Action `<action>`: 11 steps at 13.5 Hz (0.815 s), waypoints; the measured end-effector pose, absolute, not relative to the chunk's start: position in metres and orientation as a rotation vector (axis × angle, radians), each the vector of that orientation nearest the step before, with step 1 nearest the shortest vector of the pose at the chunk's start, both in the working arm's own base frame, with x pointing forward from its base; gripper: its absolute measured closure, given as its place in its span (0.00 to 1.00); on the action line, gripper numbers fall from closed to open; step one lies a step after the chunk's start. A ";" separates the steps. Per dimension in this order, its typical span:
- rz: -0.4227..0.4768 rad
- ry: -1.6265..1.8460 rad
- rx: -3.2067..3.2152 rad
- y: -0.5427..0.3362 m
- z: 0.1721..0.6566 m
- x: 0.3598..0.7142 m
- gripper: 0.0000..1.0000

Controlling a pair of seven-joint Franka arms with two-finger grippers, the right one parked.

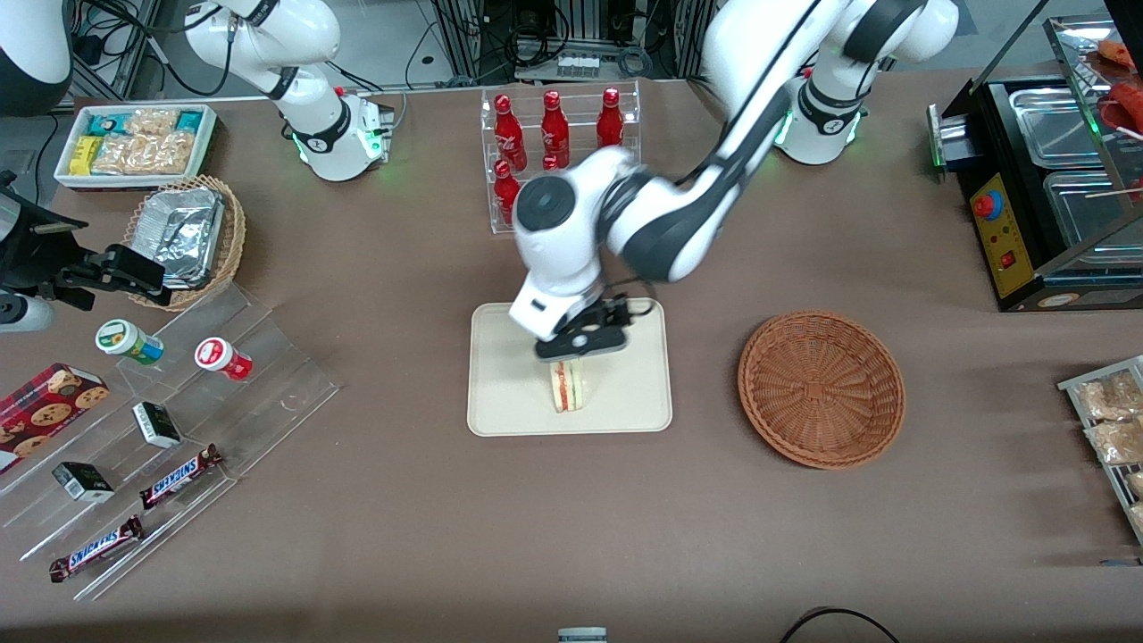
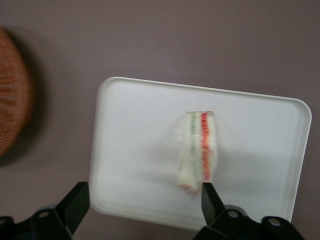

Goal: Place sandwich from basket to tray

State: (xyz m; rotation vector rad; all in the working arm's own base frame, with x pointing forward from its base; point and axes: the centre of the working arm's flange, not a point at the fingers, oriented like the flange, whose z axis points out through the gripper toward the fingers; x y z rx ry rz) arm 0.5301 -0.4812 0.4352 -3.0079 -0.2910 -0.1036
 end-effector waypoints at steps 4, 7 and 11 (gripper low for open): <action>-0.049 -0.425 -2.948 -0.357 0.560 0.540 0.00; 0.001 -0.398 -2.931 -0.274 0.593 0.550 0.00; 0.102 -0.226 -2.978 -0.182 0.600 0.556 0.00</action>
